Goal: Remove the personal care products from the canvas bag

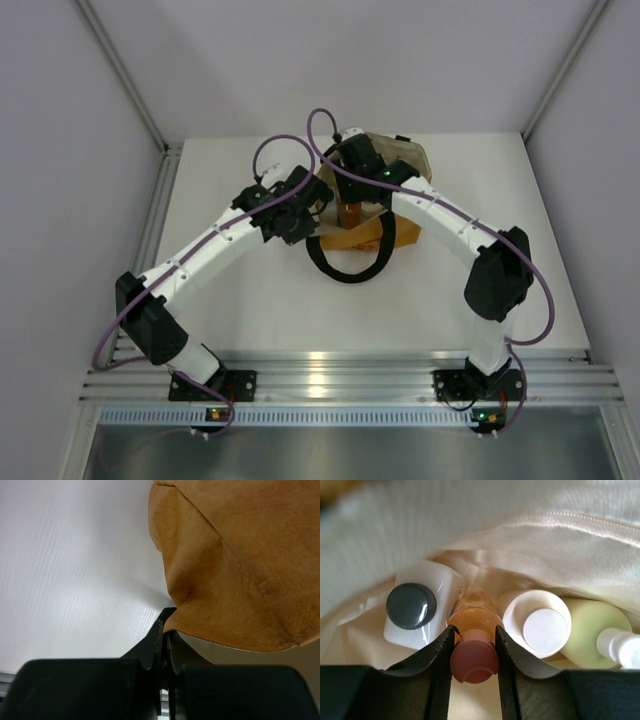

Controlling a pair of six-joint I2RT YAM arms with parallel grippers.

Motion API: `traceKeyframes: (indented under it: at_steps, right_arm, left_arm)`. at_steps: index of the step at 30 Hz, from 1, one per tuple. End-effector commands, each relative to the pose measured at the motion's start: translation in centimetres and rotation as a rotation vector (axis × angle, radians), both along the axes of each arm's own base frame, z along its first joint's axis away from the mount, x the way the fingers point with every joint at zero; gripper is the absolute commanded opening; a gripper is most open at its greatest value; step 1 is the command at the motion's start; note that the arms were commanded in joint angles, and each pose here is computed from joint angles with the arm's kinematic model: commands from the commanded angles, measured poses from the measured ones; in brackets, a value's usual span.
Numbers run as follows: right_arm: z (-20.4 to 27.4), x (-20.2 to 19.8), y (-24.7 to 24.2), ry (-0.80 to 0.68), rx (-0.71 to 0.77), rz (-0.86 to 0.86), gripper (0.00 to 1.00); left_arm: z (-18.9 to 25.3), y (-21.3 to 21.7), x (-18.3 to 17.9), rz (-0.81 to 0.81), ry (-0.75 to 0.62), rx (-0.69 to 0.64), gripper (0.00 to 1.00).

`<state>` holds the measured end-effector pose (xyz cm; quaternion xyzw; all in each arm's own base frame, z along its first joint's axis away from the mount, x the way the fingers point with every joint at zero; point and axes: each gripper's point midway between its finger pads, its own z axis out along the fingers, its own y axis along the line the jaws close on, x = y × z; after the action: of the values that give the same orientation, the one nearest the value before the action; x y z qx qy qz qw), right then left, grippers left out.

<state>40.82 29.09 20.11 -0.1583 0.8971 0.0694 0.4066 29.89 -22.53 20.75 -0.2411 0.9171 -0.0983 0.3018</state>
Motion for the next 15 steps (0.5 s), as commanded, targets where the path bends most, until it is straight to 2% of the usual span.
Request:
traceKeyframes:
  at_steps: [1, 11, 15]
  right_arm:
    - [9.3, 0.5, -0.5, -0.194, 0.143, -0.027, 0.00]
    - [17.1, -1.8, -1.8, -0.308, 0.223, -0.021, 0.00]
    - [19.2, -3.3, -2.0, -0.326, 0.205, 0.012, 0.00]
  left_arm:
    - [1.2, 0.8, 0.6, 0.014, -0.033, 0.021, 0.00]
    - [1.1, 0.5, 0.6, 0.003, -0.023, 0.017, 0.00]
    - [1.1, 0.4, 0.7, 0.003, -0.025, 0.019, 0.00]
